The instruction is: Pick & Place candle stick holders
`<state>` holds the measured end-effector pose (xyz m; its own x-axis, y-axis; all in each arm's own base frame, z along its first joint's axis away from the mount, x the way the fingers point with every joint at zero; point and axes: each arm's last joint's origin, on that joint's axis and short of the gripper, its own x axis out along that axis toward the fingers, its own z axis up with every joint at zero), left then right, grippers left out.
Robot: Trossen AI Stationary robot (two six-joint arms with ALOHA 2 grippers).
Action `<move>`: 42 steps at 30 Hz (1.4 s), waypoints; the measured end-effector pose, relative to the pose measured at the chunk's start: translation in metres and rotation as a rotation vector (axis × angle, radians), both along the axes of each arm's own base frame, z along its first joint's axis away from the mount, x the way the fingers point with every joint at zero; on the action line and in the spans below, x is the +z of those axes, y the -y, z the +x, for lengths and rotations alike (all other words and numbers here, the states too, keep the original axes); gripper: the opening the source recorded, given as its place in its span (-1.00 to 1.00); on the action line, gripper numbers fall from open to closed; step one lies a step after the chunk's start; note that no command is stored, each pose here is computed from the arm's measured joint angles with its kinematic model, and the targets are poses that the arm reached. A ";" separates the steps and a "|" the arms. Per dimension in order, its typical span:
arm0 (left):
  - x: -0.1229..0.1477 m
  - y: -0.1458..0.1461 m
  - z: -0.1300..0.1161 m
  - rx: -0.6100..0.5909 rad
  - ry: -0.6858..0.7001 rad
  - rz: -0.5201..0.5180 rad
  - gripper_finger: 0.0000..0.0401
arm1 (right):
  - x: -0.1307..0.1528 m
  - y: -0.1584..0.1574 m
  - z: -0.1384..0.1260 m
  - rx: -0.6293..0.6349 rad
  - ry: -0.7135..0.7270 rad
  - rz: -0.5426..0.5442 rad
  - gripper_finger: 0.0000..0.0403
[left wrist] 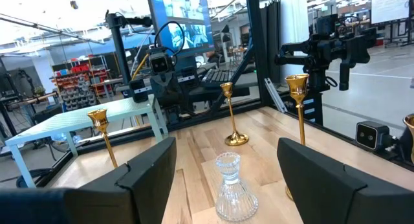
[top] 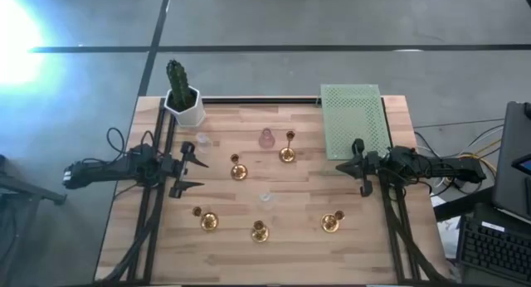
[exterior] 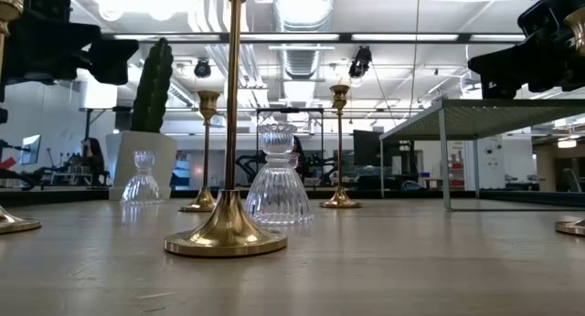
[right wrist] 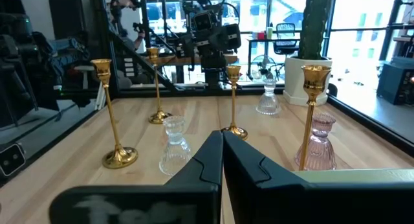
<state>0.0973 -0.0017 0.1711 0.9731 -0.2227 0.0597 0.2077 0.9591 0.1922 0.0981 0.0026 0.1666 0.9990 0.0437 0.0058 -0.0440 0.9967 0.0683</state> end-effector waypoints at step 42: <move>0.000 0.000 0.000 0.000 0.000 0.000 0.36 | 0.008 0.000 0.000 0.004 0.075 0.101 -0.96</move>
<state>0.0973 -0.0017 0.1711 0.9730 -0.2228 0.0598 0.2077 0.9591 0.1922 0.0977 0.0026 0.1743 0.9954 0.0434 0.0851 -0.0570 0.9847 0.1645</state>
